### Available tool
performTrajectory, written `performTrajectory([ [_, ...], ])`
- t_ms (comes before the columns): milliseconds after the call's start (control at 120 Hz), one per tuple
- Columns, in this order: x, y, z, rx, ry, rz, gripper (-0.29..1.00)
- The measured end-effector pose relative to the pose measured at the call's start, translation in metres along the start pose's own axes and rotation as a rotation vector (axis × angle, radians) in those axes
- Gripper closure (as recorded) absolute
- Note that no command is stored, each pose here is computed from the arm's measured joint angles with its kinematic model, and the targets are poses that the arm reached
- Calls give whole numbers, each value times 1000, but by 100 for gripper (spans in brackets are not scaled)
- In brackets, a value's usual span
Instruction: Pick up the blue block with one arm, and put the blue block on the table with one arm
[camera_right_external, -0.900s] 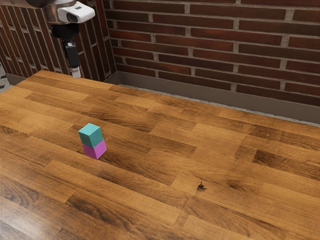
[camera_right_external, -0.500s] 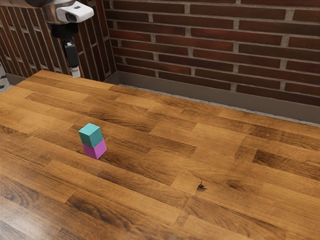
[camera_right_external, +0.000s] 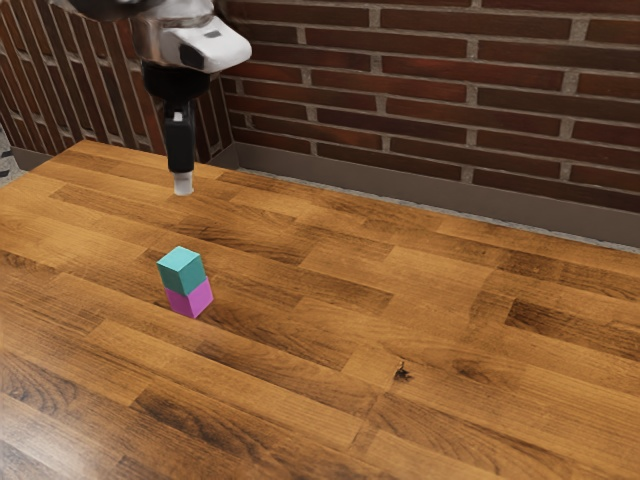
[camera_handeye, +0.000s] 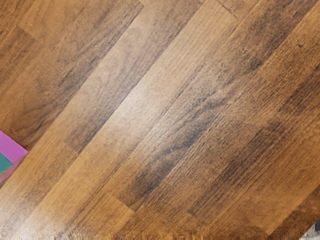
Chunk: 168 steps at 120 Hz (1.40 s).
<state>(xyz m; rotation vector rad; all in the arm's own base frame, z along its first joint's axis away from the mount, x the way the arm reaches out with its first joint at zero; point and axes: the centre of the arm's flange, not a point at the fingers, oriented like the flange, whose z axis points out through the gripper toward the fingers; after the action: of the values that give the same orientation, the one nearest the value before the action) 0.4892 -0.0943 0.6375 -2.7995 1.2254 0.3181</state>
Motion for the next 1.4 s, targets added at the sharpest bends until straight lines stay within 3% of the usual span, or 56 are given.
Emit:
performTrajectory([
  [167, -9, -98, 129, -120, -54, -178, 0],
  [283, -30, -154, 156, -46, -39, -393, 0],
  [425, -30, -162, 133, 56, 96, -591, 0],
  [583, -34, -172, 186, 39, 173, -808, 1],
  [825, -116, -184, 218, 39, 219, -1193, 0],
  [975, -96, -185, 241, 2, 217, -1247, 0],
  [1058, -73, -219, 251, -41, 245, -1247, 0],
  [1158, -84, -260, 263, -67, 266, -1291, 0],
  [1400, -59, -282, 258, -56, 312, -1158, 0],
])
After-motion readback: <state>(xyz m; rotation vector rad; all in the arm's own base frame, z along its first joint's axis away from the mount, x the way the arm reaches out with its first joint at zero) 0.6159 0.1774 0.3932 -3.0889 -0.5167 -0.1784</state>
